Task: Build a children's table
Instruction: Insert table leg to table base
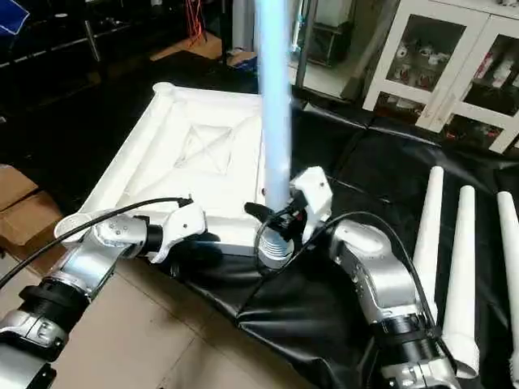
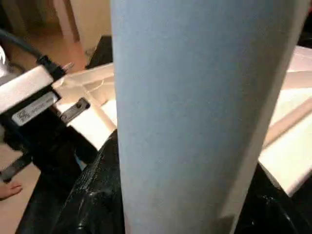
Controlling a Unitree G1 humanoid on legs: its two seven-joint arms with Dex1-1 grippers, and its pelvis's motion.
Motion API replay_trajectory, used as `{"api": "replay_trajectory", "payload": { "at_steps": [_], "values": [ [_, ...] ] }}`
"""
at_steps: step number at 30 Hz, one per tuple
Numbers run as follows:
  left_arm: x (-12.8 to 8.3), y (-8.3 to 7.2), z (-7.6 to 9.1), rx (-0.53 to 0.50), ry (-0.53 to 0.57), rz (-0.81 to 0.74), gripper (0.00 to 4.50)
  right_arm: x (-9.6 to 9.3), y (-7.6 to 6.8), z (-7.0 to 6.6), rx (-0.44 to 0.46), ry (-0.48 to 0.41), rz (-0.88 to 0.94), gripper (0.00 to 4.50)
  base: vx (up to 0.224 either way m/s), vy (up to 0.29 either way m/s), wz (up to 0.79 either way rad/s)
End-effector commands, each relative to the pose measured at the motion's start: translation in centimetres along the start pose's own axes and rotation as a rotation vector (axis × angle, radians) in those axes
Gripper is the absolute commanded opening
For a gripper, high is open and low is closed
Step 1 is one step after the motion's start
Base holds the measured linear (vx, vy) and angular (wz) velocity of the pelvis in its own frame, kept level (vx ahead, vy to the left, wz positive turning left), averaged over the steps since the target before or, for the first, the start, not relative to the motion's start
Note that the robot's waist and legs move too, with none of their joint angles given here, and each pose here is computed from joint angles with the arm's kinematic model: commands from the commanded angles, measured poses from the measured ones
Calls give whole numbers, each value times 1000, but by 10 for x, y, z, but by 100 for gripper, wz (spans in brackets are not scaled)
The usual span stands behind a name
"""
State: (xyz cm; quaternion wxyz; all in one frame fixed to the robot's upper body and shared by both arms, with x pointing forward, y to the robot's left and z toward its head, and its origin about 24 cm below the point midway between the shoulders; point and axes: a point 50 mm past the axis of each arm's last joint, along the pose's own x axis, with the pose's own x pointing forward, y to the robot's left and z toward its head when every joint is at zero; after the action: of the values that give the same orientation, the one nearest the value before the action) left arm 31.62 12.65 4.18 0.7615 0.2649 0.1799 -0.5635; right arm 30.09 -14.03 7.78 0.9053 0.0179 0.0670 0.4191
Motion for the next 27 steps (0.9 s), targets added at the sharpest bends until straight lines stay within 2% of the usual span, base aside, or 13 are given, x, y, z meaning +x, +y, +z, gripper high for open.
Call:
{"api": "replay_trajectory", "payload": {
  "at_steps": [1, 10, 17, 21, 27],
  "values": [
    [4, -8, -1, -12, -24, -38, 78, -15, -14, -25, 64, 83, -114, 186, 0, 0, 0],
    [4, -8, 0, -13, -34, -17, 78, -26, -14, -37, 73, 80, -153, 185, 0, 0, 0],
    [6, -4, 2, -12, -48, 4, 78, -37, -13, -44, 94, -15, -239, 185, 0, 0, 0],
    [8, -4, 3, -11, -52, 8, 78, -40, -8, -52, 107, -38, -263, 185, 0, 0, 0],
    [9, -4, 4, -4, -53, 8, 78, -42, 3, -66, 25, 67, -205, 185, 0, 0, 0]
  ]
}}
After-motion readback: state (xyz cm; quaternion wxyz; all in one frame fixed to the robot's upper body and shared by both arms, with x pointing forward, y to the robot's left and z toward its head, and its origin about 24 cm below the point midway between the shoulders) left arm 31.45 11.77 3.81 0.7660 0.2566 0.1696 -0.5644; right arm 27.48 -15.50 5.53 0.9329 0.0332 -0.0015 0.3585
